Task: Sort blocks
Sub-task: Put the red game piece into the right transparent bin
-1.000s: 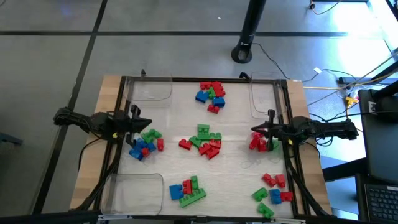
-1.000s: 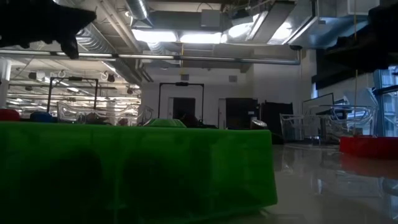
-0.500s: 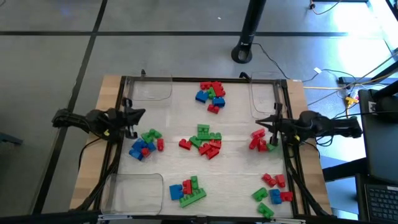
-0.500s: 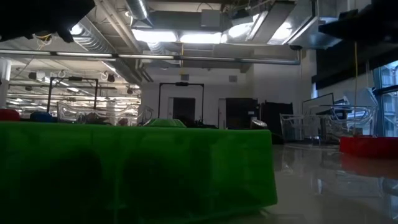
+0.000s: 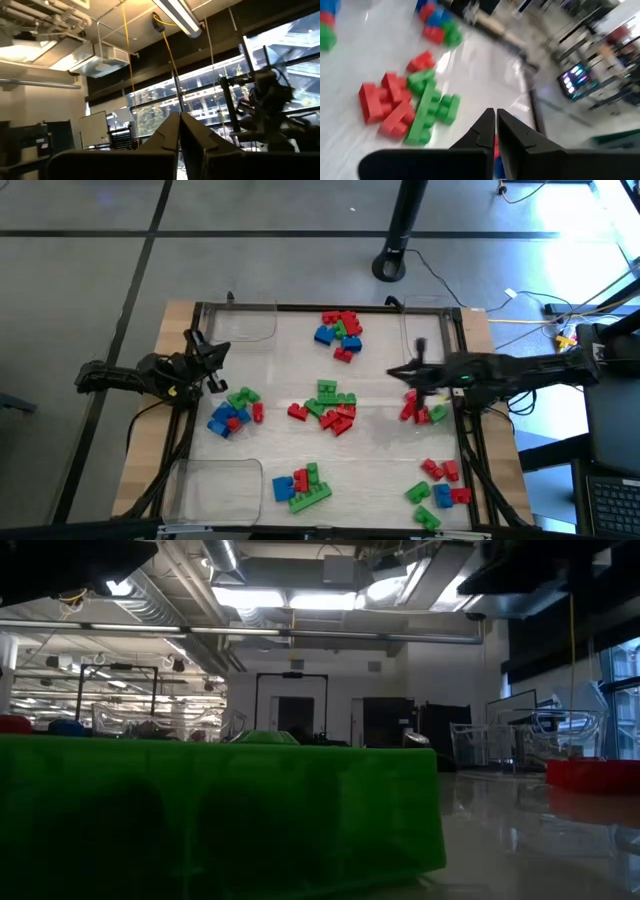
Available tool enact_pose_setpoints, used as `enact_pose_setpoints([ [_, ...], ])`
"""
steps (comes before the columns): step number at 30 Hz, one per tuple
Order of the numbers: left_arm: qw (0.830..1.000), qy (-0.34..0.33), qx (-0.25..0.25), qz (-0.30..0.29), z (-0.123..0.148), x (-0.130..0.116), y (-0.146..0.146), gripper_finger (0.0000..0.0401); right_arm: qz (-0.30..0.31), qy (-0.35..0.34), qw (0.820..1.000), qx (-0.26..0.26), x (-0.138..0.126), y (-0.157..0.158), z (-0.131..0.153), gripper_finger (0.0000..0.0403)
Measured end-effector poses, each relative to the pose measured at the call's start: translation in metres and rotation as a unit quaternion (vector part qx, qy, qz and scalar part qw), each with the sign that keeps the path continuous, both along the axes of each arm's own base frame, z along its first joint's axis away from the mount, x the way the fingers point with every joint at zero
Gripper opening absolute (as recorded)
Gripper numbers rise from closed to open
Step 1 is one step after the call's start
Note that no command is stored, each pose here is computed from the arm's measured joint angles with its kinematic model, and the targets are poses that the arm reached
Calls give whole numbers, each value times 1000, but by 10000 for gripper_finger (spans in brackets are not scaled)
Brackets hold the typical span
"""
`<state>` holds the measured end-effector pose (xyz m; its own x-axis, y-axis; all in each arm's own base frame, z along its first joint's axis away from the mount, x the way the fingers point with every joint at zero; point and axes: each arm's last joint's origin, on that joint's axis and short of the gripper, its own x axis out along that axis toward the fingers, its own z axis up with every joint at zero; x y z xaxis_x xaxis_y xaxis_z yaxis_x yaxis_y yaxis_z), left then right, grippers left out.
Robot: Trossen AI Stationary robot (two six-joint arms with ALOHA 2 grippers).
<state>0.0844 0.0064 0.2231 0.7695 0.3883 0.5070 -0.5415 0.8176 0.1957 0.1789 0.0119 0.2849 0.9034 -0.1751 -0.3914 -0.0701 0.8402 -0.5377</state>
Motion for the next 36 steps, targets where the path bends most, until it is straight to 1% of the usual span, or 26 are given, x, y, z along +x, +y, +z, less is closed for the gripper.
enact_pose_setpoints([
  [2, 1000, -7, -2, 1, 1, -1, 0, 4, 5, 26, 1000, -1, 19, 2, 0, 21],
  [6, 1000, -9, -9, -4, 1, -1, 0, 4, 37, 64, 997, 11, 56, 9, -1, 21],
  [11, 1000, -9, -13, -7, 1, 0, 0, 4, 83, 112, 990, 34, 97, 16, -14, 21],
  [13, 1000, -13, -20, -11, 1, 0, 0, 4, 91, 135, 986, 39, 110, 19, -24, 21],
  [17, 999, -18, -31, -18, 1, 0, 0, 4, 84, 170, 981, 35, 130, 20, -42, 21],
  [21, 999, -20, -31, -18, 1, -1, 0, 4, 88, 204, 974, 39, 142, 22, -54, 29],
  [24, 999, -21, -31, -18, 1, -1, 0, 4, 101, 238, 965, 51, 146, 27, -59, 63],
  [29, 999, -22, -33, -20, 1, -1, 0, 4, 105, 291, 949, 53, 144, 35, -73, 160],
  [31, 999, -22, -33, -20, 1, -1, 0, 4, 103, 299, 947, 52, 145, 38, -77, 197],
  [34, 999, -25, -39, -24, 1, -1, 0, 4, 71, 302, 950, 26, 148, 37, -84, 238],
  [36, 998, -32, -46, -29, 2, -1, 0, 4, 41, 303, 952, 13, 150, 35, -87, 254],
])
